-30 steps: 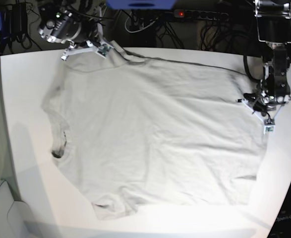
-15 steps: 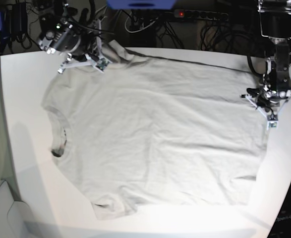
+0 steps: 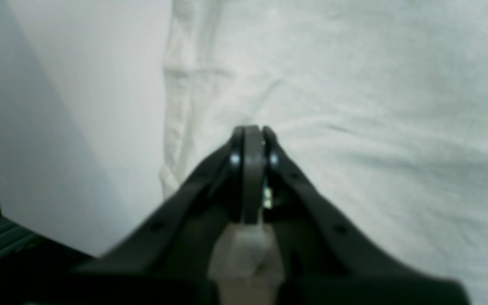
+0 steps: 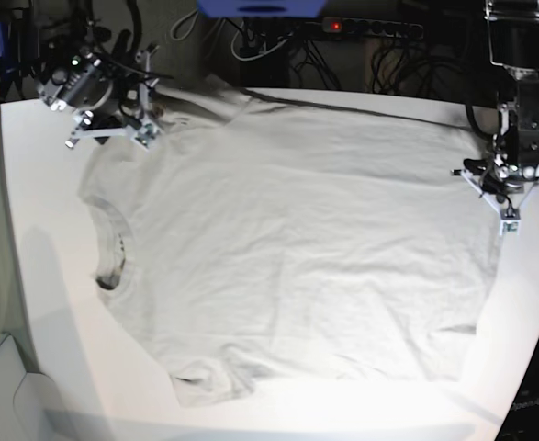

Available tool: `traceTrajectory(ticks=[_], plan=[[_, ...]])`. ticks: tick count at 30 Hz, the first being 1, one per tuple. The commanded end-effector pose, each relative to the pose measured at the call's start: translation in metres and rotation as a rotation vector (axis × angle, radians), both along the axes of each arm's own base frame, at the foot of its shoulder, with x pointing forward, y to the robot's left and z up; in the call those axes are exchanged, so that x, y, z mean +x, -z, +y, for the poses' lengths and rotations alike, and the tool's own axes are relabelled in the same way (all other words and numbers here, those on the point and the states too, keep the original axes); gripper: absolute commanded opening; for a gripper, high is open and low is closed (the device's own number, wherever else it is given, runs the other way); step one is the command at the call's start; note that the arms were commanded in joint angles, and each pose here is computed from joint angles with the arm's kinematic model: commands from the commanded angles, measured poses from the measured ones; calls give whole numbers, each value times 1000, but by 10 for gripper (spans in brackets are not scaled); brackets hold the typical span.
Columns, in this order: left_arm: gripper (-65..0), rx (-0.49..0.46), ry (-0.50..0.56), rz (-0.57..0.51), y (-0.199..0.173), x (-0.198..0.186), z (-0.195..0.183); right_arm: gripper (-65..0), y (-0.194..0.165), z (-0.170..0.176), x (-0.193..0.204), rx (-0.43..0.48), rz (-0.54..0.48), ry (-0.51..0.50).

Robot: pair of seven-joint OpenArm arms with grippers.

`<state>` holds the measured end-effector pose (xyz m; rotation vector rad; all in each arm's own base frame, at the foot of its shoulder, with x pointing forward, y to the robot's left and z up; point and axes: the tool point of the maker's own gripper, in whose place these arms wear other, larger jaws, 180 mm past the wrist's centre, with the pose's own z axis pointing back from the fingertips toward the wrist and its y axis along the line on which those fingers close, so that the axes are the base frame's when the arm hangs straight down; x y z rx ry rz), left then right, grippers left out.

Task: Layout the t-shirt on the table in an organized manner, then fold the t-shirt properly
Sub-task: 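Grasp the t-shirt side edge with the right gripper and pull outward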

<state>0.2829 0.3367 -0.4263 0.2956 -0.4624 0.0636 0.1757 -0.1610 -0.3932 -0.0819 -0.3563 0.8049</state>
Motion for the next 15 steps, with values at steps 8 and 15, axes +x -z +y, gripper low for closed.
traceTrajectory(ticks=[8,15], plan=[[-647,17,-10,3,-5,0,7,-342,-48,-45,69,-54,-213,113],[-647,15,-10,3,-4,0,6,-650,-35,-38,93,6,-199,156]])
